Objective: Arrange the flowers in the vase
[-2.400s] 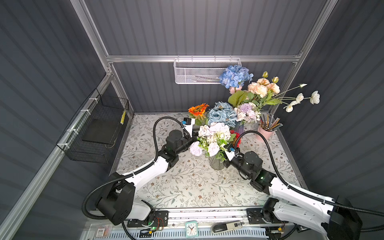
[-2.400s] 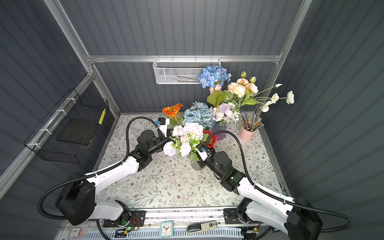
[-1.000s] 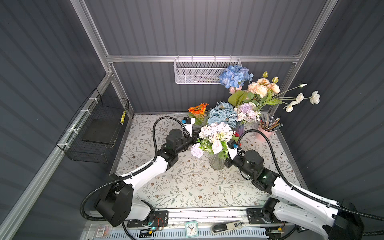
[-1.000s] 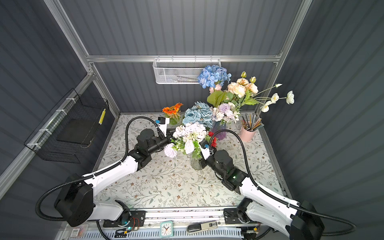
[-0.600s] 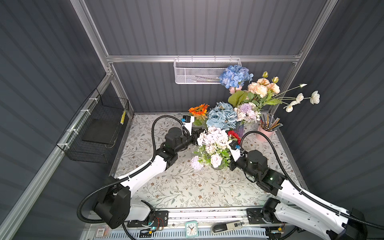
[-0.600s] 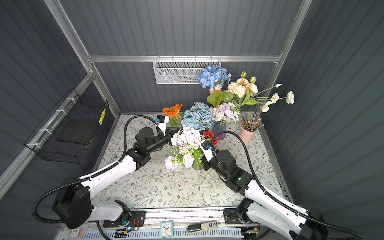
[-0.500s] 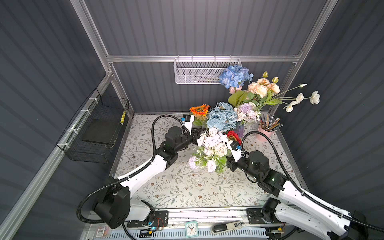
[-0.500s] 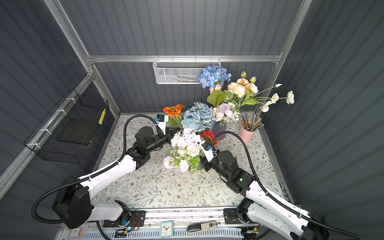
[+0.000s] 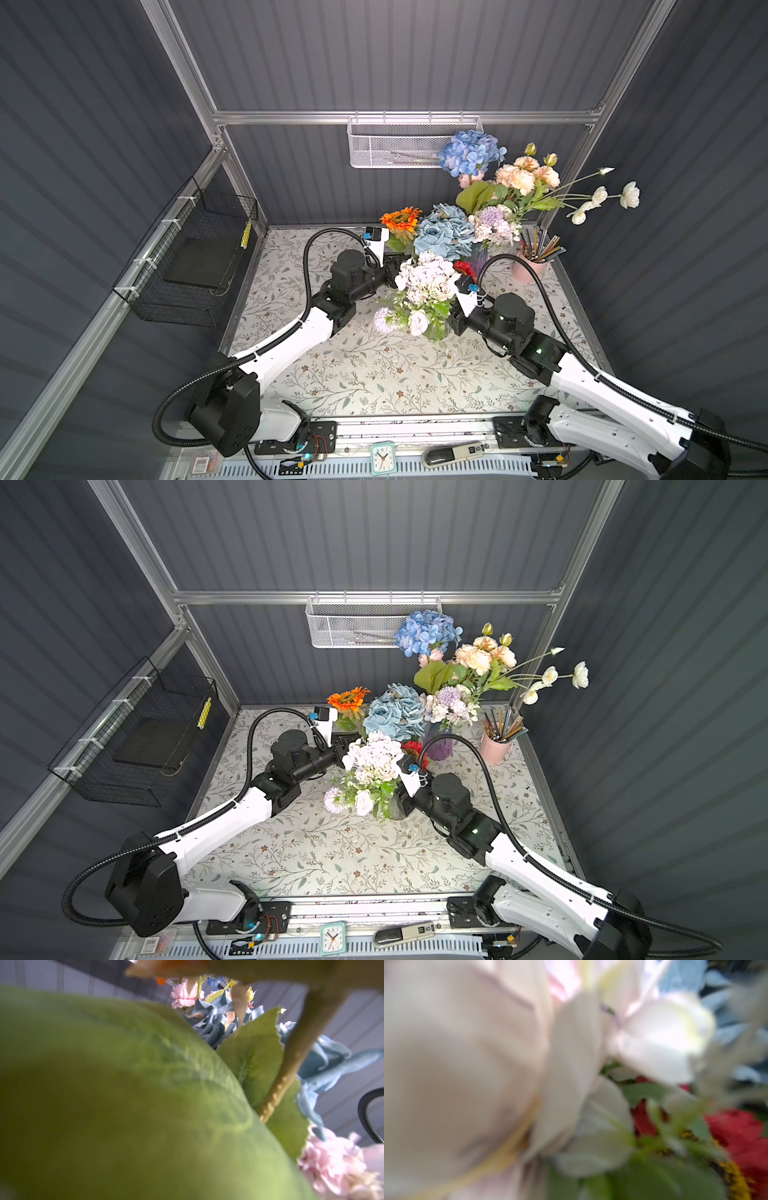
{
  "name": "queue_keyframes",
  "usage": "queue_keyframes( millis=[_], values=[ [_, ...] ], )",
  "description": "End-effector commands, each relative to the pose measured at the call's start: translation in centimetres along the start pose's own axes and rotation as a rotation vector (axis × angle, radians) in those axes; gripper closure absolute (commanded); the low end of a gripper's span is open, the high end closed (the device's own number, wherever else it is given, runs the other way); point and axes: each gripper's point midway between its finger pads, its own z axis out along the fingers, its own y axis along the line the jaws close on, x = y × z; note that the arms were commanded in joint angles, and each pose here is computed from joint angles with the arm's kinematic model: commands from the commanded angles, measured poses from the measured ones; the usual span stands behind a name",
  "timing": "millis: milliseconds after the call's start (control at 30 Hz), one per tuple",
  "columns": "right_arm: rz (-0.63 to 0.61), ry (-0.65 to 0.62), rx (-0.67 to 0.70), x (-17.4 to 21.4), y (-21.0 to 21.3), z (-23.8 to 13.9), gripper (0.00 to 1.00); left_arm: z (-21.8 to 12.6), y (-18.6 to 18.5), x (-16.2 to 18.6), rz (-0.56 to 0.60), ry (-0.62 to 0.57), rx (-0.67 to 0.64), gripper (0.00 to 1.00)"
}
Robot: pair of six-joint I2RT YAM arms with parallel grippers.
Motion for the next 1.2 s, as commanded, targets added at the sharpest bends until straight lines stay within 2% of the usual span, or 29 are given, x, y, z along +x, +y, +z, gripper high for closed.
queue_keyframes(
  millis=[0,167,333,433,600,667,767,1000,1167],
  values=[
    [-0.008,-0.065,0.042,-2.3,-0.9,-0.2,0.73,0.0,-0.7,-1.2,0.003,-0.014,0.017,0.53],
    [-0.016,-0.013,0.049,-1.2,-1.1,-0.2,0.84,-0.2,-0.6,-1.1,0.009,-0.014,0.009,0.52],
    [0.051,0.069,0.073,0.9,-1.8,0.2,0.90,-0.2,-0.5,-1.0,0.009,-0.013,0.008,0.48],
    [0.077,0.117,0.088,2.7,-2.0,0.4,0.93,-0.3,-0.5,-1.0,0.010,-0.017,0.007,0.43],
    [0.097,0.188,0.124,5.0,-2.5,0.6,0.94,-1.0,-0.5,-1.2,0.022,-0.027,-0.005,0.27],
    [0.098,0.209,0.117,5.2,-2.3,0.5,0.91,-1.2,-0.5,-1.3,0.024,-0.031,-0.014,0.21],
    [0.099,0.213,0.113,4.6,-2.3,0.1,0.85,-1.4,-0.4,-1.2,0.026,-0.032,-0.022,0.21],
    [0.104,0.183,0.061,2.3,-1.5,-2.7,0.60,-1.2,0.4,-0.9,0.015,-0.031,-0.053,0.20],
    [0.154,0.226,0.075,3.6,-1.4,-5.1,0.40,-1.4,0.9,-1.0,0.013,-0.040,-0.080,0.18]
  ],
)
